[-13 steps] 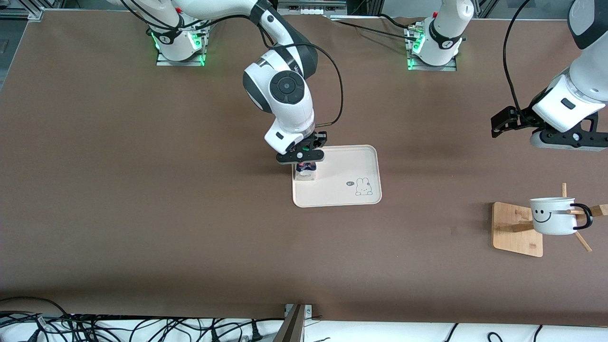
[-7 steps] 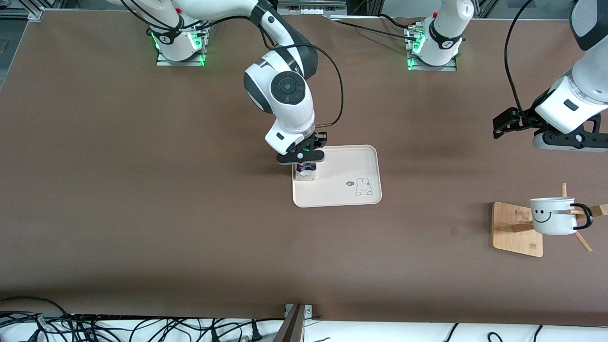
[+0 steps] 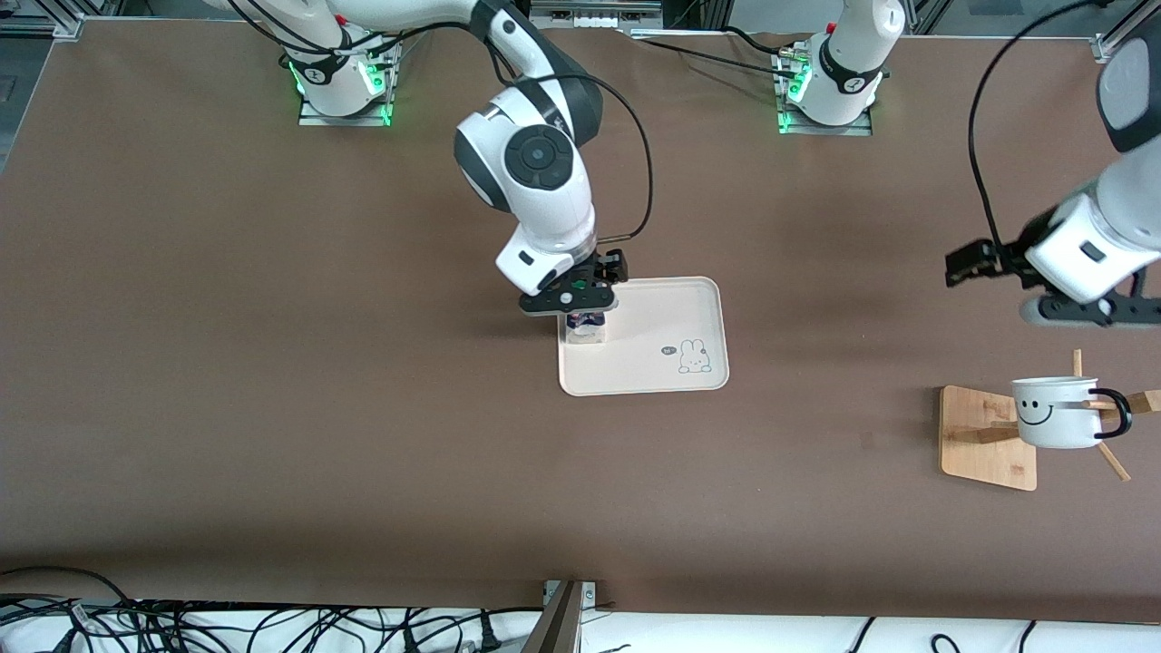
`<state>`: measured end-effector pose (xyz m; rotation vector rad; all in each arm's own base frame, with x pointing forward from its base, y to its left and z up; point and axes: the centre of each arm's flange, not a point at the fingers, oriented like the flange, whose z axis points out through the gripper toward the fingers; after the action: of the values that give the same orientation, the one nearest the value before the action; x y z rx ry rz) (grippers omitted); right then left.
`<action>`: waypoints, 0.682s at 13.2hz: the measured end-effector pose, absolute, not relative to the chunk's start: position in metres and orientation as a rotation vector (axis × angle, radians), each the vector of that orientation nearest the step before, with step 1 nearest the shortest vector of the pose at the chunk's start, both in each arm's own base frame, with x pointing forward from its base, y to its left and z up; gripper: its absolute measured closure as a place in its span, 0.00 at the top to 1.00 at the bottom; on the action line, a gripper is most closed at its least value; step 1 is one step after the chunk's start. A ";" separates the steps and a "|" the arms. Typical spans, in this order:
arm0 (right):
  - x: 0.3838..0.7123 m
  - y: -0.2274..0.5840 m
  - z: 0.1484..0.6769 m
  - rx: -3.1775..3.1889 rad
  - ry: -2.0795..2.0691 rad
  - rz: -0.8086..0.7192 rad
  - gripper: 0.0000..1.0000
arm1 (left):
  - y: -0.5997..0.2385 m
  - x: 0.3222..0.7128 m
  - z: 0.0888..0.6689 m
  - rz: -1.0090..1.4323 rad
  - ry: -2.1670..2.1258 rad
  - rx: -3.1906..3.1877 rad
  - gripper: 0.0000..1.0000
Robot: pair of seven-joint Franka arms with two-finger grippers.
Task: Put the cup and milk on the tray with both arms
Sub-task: 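Release the carton on the tray while the left gripper reaches the mug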
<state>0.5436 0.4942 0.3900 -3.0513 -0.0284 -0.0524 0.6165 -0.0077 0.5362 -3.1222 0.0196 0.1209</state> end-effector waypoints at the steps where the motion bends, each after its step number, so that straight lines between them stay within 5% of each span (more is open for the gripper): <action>1: 0.554 0.475 0.413 -3.053 0.014 -0.068 1.00 | -0.002 0.626 0.533 0.118 0.030 -3.124 1.00; 5: 0.602 0.347 0.508 -3.054 0.186 -0.063 1.00 | 0.021 0.641 0.525 0.087 -0.004 -3.128 1.00; 9: 0.611 0.220 0.567 -3.034 0.152 0.046 1.00 | 0.028 0.654 0.519 -0.031 -0.252 -3.060 1.00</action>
<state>0.6113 0.2203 0.5671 -3.0340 0.1516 0.0463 0.6539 0.0281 0.5192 -3.0597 -0.2515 -0.0311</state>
